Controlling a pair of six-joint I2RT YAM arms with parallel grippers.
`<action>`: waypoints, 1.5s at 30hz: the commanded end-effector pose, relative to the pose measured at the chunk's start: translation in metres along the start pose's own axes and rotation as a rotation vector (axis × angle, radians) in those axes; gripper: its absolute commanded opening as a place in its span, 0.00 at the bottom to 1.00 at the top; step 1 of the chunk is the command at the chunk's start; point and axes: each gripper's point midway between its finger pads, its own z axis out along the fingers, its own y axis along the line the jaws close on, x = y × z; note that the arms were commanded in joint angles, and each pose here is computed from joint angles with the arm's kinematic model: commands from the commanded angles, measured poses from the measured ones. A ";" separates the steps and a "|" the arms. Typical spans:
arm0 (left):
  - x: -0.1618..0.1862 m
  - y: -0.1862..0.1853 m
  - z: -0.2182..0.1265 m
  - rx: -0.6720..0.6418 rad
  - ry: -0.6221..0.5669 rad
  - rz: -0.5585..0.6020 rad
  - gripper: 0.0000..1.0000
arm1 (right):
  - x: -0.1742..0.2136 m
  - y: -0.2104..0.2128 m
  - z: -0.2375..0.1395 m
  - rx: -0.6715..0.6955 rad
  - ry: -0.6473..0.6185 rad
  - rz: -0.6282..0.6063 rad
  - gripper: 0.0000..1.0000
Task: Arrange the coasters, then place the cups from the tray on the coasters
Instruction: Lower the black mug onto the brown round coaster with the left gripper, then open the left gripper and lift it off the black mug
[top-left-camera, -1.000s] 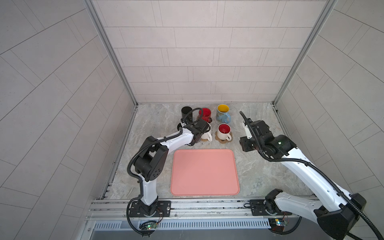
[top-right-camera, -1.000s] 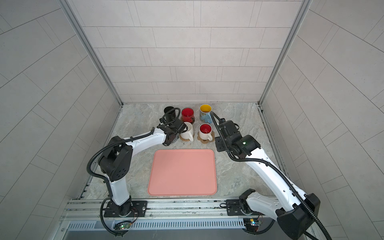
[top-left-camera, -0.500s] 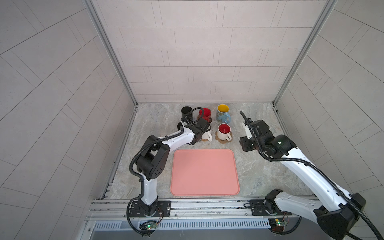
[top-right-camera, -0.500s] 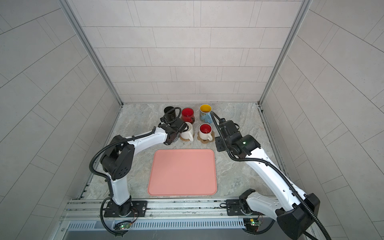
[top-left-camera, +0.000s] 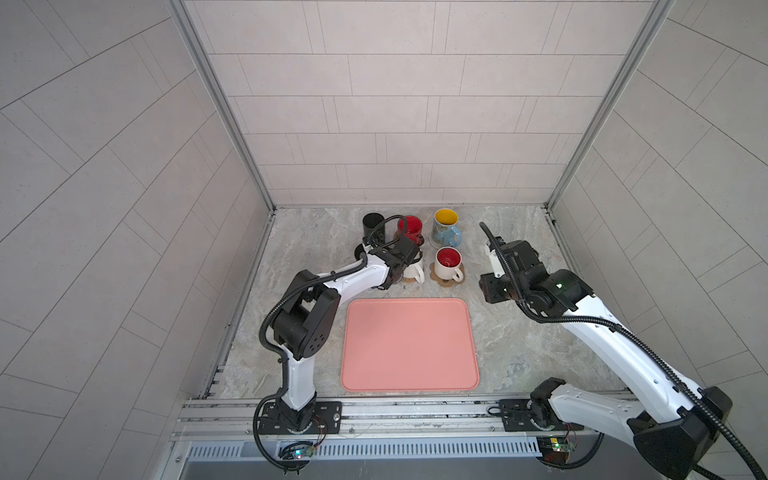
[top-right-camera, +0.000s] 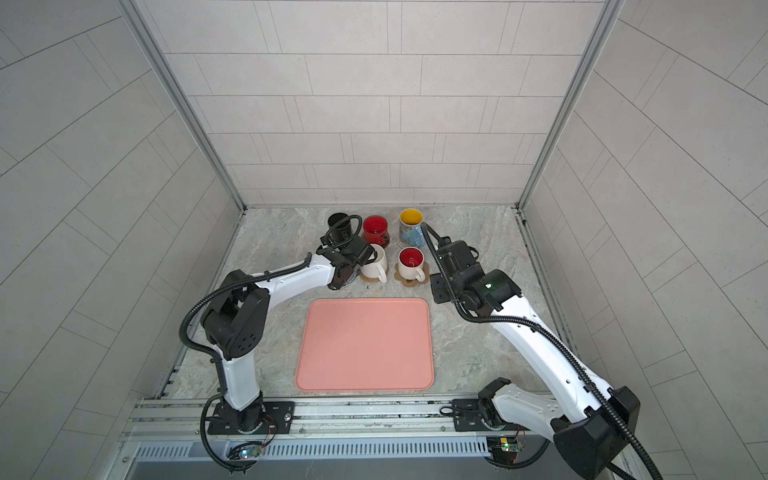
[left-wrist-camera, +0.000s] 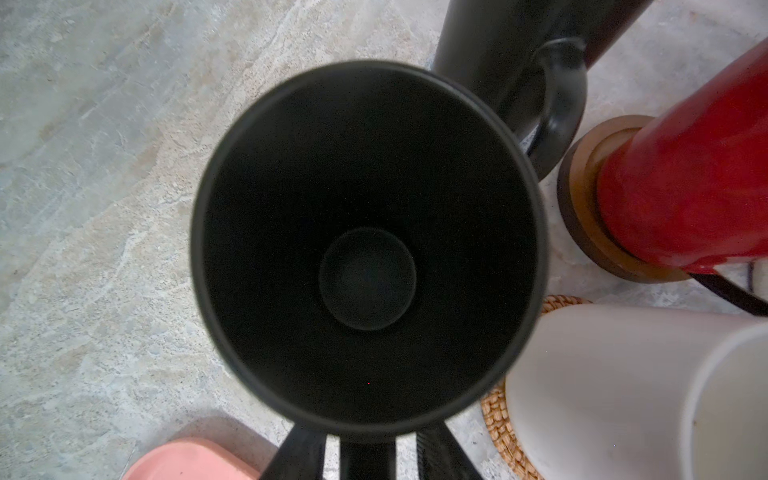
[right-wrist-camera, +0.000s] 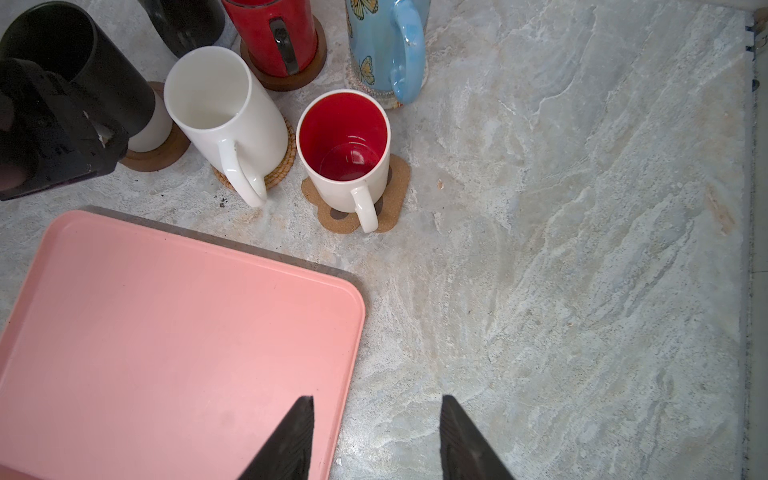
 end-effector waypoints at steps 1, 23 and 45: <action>-0.008 -0.004 -0.008 0.031 0.000 -0.047 0.44 | 0.002 -0.005 -0.004 0.015 0.011 0.007 0.51; -0.005 -0.022 -0.026 0.218 0.042 -0.101 0.58 | -0.010 -0.015 -0.019 0.064 -0.050 0.044 0.51; -0.042 0.013 -0.096 0.429 -0.147 0.024 0.74 | -0.047 -0.033 -0.038 0.164 -0.209 0.094 0.54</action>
